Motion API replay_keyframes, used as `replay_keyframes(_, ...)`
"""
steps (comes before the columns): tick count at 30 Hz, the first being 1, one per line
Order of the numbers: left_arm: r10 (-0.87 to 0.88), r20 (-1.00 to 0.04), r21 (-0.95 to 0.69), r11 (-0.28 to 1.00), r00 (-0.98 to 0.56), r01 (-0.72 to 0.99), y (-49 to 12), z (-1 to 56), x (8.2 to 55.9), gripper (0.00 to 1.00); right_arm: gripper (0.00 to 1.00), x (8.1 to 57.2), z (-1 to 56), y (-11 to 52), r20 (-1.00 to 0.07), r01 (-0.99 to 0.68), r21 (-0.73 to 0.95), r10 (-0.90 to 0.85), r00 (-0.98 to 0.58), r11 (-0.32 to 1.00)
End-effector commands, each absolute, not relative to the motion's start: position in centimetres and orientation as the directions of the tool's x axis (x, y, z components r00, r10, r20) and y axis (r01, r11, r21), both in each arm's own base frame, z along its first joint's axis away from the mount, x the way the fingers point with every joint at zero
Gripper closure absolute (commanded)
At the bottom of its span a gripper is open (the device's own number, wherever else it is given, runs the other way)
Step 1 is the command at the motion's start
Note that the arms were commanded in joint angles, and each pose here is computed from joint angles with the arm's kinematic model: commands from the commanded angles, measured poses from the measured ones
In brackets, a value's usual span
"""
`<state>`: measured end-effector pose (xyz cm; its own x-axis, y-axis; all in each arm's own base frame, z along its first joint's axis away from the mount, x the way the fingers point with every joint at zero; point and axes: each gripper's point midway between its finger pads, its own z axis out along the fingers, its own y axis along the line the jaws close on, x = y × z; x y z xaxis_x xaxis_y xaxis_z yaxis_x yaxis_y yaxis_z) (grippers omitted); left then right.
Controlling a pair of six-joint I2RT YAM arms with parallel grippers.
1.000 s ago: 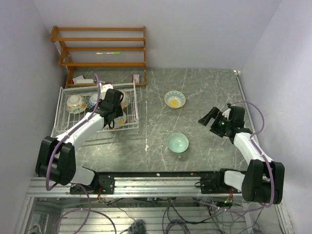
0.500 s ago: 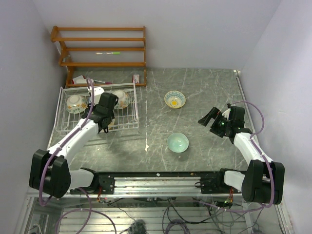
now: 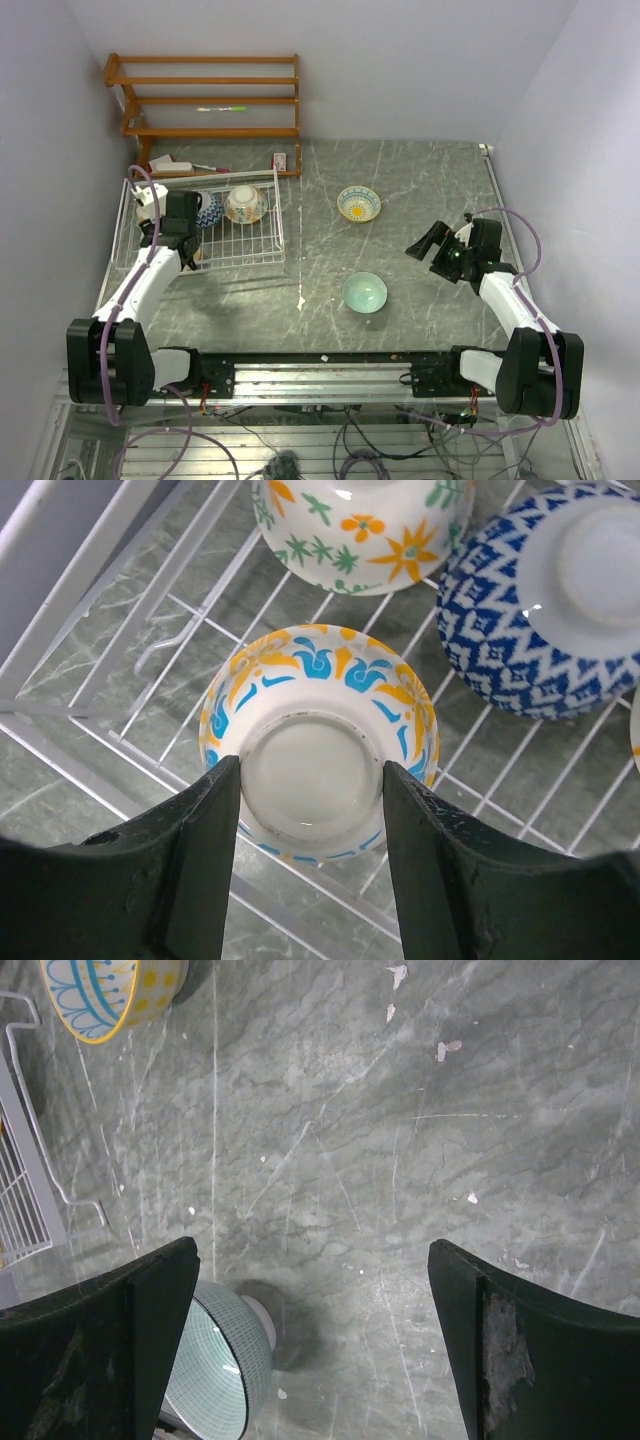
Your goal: Load the bowls into the dish rack
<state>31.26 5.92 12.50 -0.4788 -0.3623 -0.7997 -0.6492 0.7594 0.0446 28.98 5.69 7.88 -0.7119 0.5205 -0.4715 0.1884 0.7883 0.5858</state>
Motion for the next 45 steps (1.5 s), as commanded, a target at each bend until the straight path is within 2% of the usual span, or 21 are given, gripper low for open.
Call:
replay_keyframes(1,-0.396,-0.823,-0.016,0.731,-0.406,-0.682,7.4,13.0,32.0,0.43,0.01,29.3,8.6,5.6,-0.48,0.178,0.585,0.515,-0.71,0.791)
replay_keyframes(12,-0.455,-0.814,-0.016,0.64,-0.362,-0.769,11.3,11.8,31.8,0.44,0.01,29.0,9.1,5.3,-0.489,0.192,0.573,0.52,-0.7,0.797)
replay_keyframes(26,-0.495,-0.807,-0.054,0.605,-0.322,-0.794,12.9,11.3,31.9,0.4,0.01,28.9,8.5,5.3,-0.481,0.198,0.571,0.52,-0.706,0.797)
replay_keyframes(28,-0.499,-0.804,-0.057,0.605,-0.322,-0.794,12.8,11.3,31.9,0.37,0.01,29.0,8.6,5.4,-0.481,0.195,0.575,0.522,-0.705,0.794)
replay_keyframes(37,-0.524,-0.802,-0.121,0.614,-0.288,-0.78,12.1,12.9,32.2,0.03,0.02,29.2,8.6,5.4,-0.484,0.187,0.577,0.517,-0.706,0.795)
replay_keyframes(39,-0.526,-0.807,-0.145,0.616,-0.268,-0.774,12.0,14.0,32.2,0.01,0.01,29.2,8.8,5.4,-0.485,0.185,0.579,0.518,-0.705,0.794)
replay_keyframes(45,-0.548,-0.811,-0.283,0.675,-0.206,-0.681,9.9,17.9,32.7,0.01,0.01,29.4,8.9,5.4,-0.491,0.177,0.579,0.514,-0.703,0.796)
